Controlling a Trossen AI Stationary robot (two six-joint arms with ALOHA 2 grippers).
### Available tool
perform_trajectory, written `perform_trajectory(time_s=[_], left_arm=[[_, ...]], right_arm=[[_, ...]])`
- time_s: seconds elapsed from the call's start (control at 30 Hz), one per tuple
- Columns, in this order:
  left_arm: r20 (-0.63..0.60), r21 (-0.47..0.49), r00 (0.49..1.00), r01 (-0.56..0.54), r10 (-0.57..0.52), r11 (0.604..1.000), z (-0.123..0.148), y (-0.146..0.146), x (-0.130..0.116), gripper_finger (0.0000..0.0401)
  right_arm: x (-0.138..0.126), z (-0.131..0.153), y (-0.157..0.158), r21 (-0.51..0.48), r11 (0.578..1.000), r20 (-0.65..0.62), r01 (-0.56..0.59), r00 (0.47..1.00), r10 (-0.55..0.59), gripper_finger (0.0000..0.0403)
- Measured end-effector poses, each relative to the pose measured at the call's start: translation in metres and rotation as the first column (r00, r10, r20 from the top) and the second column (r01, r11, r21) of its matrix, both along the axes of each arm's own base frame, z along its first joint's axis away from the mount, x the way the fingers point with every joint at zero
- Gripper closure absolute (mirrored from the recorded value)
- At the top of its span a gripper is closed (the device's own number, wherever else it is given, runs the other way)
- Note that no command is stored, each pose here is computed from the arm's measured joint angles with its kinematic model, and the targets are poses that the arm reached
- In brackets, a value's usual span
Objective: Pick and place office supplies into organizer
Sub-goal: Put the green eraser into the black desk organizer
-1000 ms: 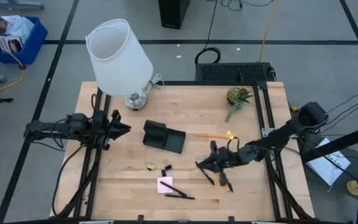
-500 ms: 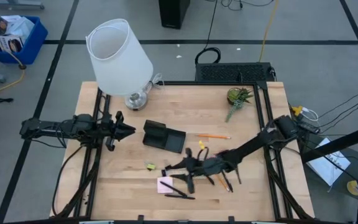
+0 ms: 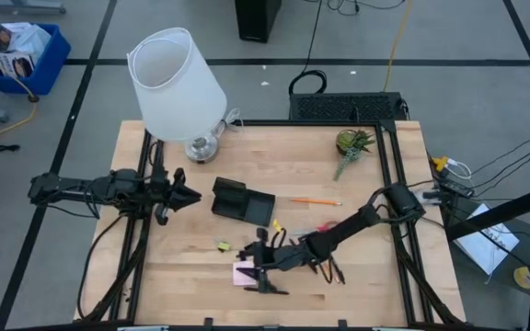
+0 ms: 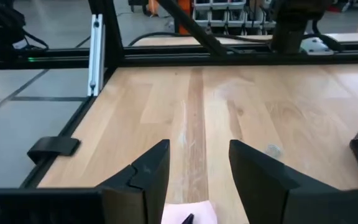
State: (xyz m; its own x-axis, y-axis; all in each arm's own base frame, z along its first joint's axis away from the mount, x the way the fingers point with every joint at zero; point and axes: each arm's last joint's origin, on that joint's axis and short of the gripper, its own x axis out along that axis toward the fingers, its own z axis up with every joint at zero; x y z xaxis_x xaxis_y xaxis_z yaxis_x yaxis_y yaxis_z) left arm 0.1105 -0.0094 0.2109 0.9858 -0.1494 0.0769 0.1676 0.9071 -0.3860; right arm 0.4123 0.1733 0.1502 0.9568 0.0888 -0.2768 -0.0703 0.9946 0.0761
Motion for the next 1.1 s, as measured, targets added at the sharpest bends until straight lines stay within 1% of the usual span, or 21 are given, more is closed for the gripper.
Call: perform_trajectory(time_s=[0.1, 0.13, 0.2, 0.3, 0.37, 0.47, 0.53, 0.6, 0.67, 0.73, 0.83, 0.97, 1.03, 1.1], left_arm=[[-0.012, -0.011, 0.999, 0.031, -0.031, 0.999, -0.001, -0.002, 0.0, 0.0334], [-0.021, 0.006, 0.999, 0.048, -0.048, 0.999, -0.002, -0.003, 0.001, 0.0334], [-0.061, 0.046, 0.991, 0.124, -0.121, 0.991, -0.006, -0.007, 0.001, 0.0334], [-0.101, 0.075, 0.975, 0.208, -0.2, 0.975, -0.011, -0.015, 0.004, 0.0334], [-0.135, 0.083, 0.962, 0.251, -0.239, 0.964, -0.014, -0.022, 0.006, 0.0334], [-0.176, 0.087, 0.947, 0.285, -0.267, 0.955, -0.019, -0.032, 0.01, 0.0334], [-0.217, 0.105, 0.941, 0.287, -0.26, 0.952, -0.023, -0.038, 0.011, 0.0334], [-0.262, 0.126, 0.938, 0.267, -0.228, 0.955, -0.029, -0.044, 0.013, 0.0333], [-0.305, 0.148, 0.931, 0.253, -0.199, 0.956, -0.035, -0.05, 0.015, 0.0333], [-0.343, 0.168, 0.924, 0.237, -0.169, 0.957, -0.041, -0.057, 0.017, 0.0333], [-0.368, 0.197, 0.918, 0.23, -0.146, 0.953, -0.047, -0.066, 0.02, 0.0333], [-0.367, 0.205, 0.92, 0.228, -0.141, 0.952, -0.052, -0.075, 0.025, 0.0324], [-0.366, 0.203, 0.92, 0.224, -0.138, 0.953, -0.055, -0.079, 0.029, 0.0308], [-0.387, 0.193, 0.914, 0.208, -0.121, 0.959, -0.06, -0.08, 0.032, 0.0284]], right_arm=[[-0.001, 0.005, -0.003, 0.038, 0.999, -0.018, 0.019, 1.0, -0.018, 0.0246], [-0.001, 0.006, -0.003, 0.046, 0.999, -0.021, 0.022, 1.0, -0.021, 0.0248], [-0.001, 0.005, -0.003, 0.045, 0.999, -0.025, 0.022, 0.999, -0.021, 0.0251], [-0.001, 0.004, -0.003, 0.027, 0.999, -0.038, 0.019, 0.999, -0.018, 0.0254], [-0.002, 0.002, -0.004, 0.017, 1.0, -0.056, 0.02, 0.998, -0.019, 0.0254], [-0.002, -0.001, -0.007, 0.022, 0.999, -0.096, 0.034, 0.995, -0.032, 0.0253], [-0.005, 0.001, -0.009, 0.027, 0.998, -0.134, 0.051, 0.99, -0.047, 0.0254], [-0.009, 0.009, -0.011, 0.032, 0.996, -0.162, 0.085, 0.984, -0.078, 0.0257], [-0.014, 0.021, -0.013, 0.031, 0.993, -0.182, 0.116, 0.977, -0.109, 0.026], [-0.021, 0.034, -0.014, 0.025, 0.993, -0.198, 0.118, 0.974, -0.111, 0.0262], [-0.033, 0.054, -0.012, 0.02, 0.993, -0.205, 0.114, 0.973, -0.108, 0.0263], [-0.057, 0.069, -0.012, -0.016, 0.988, -0.169, 0.153, 0.974, -0.154, 0.0264], [-0.074, 0.073, -0.015, -0.042, 0.981, -0.149, 0.19, 0.97, -0.194, 0.0264], [-0.093, 0.074, -0.022, -0.062, 0.968, -0.128, 0.243, 0.96, -0.249, 0.0264]])
